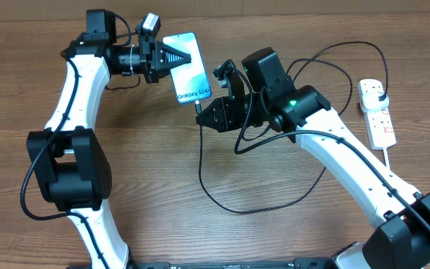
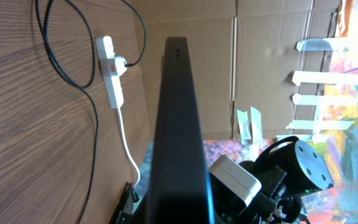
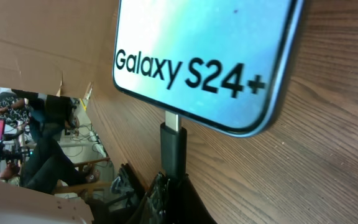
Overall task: Plug charger to phone and switch on socket
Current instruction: 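Push the USB-C plug into the phone's bottom port with the right gripper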
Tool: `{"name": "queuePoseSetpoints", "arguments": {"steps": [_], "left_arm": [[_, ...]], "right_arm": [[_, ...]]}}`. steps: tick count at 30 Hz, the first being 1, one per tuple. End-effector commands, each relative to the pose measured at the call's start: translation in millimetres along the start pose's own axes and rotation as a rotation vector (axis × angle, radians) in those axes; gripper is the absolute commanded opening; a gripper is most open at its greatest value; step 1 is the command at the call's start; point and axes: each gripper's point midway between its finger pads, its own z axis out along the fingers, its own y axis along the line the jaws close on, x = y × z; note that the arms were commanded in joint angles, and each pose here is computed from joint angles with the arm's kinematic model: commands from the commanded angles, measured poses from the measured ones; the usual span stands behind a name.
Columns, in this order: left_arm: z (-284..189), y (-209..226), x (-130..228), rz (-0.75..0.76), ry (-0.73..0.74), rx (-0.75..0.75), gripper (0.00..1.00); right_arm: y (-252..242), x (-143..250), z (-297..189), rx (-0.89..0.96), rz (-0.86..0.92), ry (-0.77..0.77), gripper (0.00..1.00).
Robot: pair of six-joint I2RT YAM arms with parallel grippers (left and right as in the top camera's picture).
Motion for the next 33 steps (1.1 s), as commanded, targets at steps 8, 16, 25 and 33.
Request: {"name": "queuePoseSetpoints", "arguments": {"steps": [8, 16, 25, 33], "left_arm": [[4.3, -23.4, 6.6, 0.068, 0.018, 0.023, 0.04], [7.4, -23.2, 7.8, 0.069, 0.024, 0.022, 0.04], [7.4, -23.8, 8.0, 0.069, 0.025, 0.024, 0.04], [7.5, -23.8, 8.1, 0.070, 0.026, 0.025, 0.04]], "right_arm": [[12.3, -6.8, -10.9, -0.020, -0.030, -0.038, 0.04], [11.5, -5.0, -10.8, -0.018, -0.024, -0.031, 0.04], [10.5, -3.1, -10.6, -0.014, -0.013, -0.024, 0.04], [5.9, -8.0, -12.9, 0.001, -0.006, -0.044, 0.04]]}}
